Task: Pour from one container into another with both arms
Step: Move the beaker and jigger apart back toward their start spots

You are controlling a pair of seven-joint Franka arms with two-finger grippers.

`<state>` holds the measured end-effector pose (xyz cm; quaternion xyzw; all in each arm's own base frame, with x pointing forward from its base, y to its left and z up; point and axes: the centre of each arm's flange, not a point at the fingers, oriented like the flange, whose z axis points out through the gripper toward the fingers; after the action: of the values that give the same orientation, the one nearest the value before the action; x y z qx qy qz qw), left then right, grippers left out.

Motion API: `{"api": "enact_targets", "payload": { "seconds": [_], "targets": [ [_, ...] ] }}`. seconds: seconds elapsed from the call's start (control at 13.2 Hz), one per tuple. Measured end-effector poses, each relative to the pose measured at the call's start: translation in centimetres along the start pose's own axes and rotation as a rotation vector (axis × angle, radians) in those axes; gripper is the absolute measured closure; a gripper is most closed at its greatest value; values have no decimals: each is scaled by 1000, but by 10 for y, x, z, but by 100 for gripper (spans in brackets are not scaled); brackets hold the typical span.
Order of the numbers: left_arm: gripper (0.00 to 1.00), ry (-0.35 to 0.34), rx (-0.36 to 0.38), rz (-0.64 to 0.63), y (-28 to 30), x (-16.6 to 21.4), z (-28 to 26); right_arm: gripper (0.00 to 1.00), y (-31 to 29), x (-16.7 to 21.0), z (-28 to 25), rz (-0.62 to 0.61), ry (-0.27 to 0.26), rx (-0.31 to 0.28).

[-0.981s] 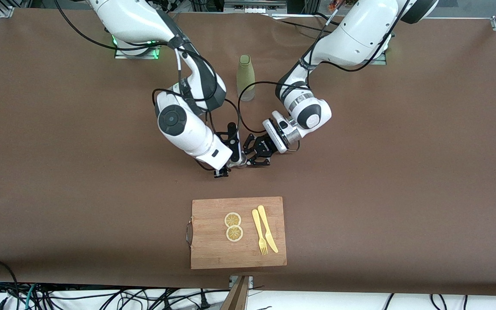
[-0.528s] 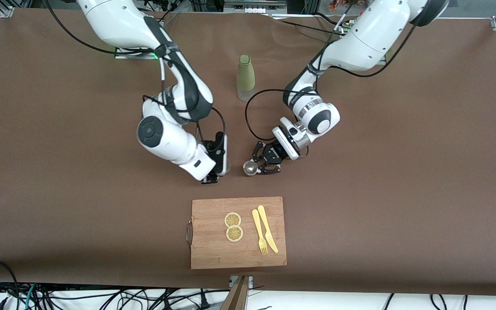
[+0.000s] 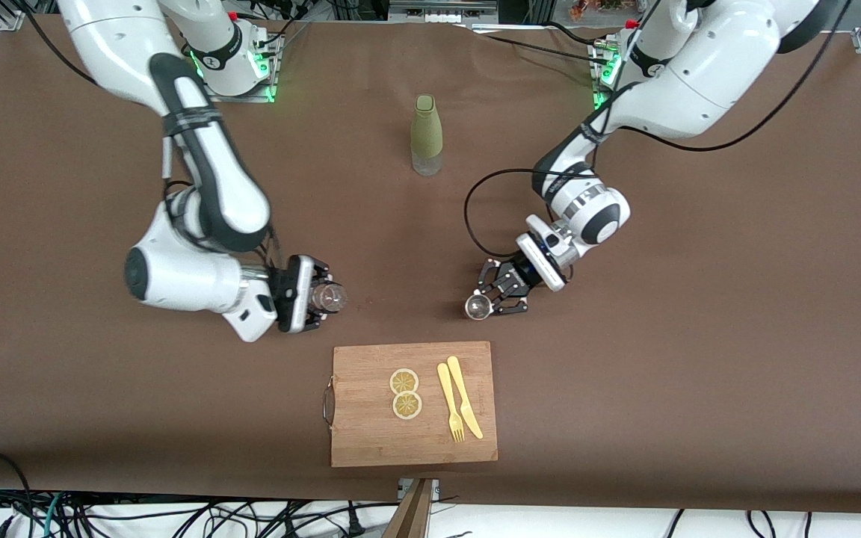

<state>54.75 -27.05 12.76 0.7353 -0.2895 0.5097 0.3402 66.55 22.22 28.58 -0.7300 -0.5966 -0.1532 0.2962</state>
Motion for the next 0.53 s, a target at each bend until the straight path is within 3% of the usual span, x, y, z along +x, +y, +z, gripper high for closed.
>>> {"api": "enact_targets", "payload": {
  "seconds": [0.15, 0.53],
  "targets": [
    [79, -11, -45, 33, -27, 2, -28, 52, 10, -39, -19, -18, 102, 38],
    [79, 53, -247, 154, -89, 13, -86, 52, 18, -135, -60, -96, 254, 111]
  ]
}}
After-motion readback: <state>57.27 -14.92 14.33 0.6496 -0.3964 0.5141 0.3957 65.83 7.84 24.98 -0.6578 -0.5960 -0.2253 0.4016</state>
